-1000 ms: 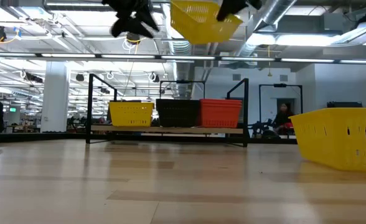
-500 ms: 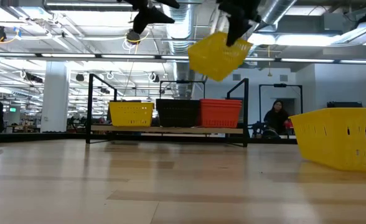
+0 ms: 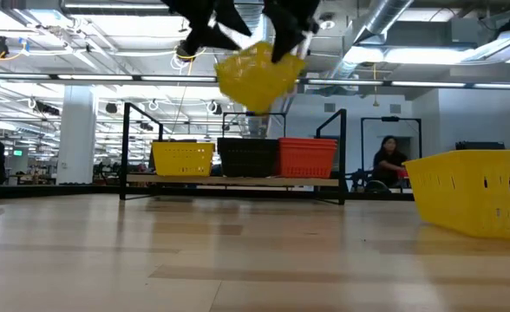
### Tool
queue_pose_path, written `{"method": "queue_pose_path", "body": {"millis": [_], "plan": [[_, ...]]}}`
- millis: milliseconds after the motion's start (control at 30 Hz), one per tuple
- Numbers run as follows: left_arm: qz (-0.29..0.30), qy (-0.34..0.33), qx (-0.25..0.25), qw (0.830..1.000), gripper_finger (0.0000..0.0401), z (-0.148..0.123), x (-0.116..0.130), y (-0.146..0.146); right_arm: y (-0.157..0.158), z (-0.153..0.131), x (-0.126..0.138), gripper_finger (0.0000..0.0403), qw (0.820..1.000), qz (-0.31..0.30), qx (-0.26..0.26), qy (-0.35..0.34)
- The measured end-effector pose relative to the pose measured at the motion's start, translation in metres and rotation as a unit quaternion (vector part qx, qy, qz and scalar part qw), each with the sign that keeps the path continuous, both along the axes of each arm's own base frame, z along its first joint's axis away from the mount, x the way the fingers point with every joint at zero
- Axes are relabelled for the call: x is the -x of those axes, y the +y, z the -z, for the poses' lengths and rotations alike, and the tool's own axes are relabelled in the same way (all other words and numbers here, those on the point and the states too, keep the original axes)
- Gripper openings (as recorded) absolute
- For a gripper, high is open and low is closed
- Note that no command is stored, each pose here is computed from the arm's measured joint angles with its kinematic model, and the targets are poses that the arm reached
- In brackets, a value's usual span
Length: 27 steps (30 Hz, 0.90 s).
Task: Stack baskets on shelf by color
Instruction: Stack the top yellow bin on top of the yellow bin on the shelf
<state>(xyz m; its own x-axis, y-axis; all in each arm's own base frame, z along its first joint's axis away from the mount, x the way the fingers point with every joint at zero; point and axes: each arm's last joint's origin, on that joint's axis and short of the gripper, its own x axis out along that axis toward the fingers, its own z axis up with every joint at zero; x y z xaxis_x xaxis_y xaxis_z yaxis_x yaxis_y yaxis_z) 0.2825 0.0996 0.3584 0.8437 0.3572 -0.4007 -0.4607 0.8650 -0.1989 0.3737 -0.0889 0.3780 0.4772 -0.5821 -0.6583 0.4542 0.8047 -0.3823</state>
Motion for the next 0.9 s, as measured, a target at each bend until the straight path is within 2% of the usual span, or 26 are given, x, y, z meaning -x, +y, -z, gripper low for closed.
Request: {"method": "queue_pose_path", "body": {"millis": [167, 400, 467, 600, 633, 767, 900], "plan": [[-0.002, 0.035, 0.011, 0.999, 0.0202, 0.017, -0.012, 0.004, 0.008, -0.028, 0.004, 0.0003, 0.999, -0.026, 0.02, -0.021], [0.018, 0.027, -0.005, 0.999, 0.019, 0.021, -0.02, 0.01, 0.02, -0.03, 0.011, 0.0005, 1.0, -0.018, 0.015, 0.007], [0.023, 0.031, -0.004, 0.999, 0.016, 0.023, -0.02, 0.01, 0.027, -0.028, 0.01, 0.0009, 0.999, -0.025, 0.016, 0.012], [0.032, 0.04, -0.005, 0.999, 0.0037, 0.024, -0.019, 0.011, 0.039, -0.03, 0.008, 0.002, 0.999, -0.041, 0.019, 0.005], [0.031, 0.043, -0.005, 0.999, 0.002, 0.024, -0.019, 0.011, 0.042, -0.032, 0.007, 0.0023, 0.999, -0.045, 0.019, 0.0], [0.013, 0.046, -0.029, 0.998, 0.0002, 0.024, -0.019, 0.013, 0.054, -0.047, 0.008, 0.0037, 0.997, -0.07, 0.03, -0.019], [-0.015, 0.046, -0.035, 0.998, 0.0, 0.023, -0.018, 0.016, 0.071, -0.074, 0.011, 0.0043, 0.989, -0.119, 0.046, -0.07]]}}
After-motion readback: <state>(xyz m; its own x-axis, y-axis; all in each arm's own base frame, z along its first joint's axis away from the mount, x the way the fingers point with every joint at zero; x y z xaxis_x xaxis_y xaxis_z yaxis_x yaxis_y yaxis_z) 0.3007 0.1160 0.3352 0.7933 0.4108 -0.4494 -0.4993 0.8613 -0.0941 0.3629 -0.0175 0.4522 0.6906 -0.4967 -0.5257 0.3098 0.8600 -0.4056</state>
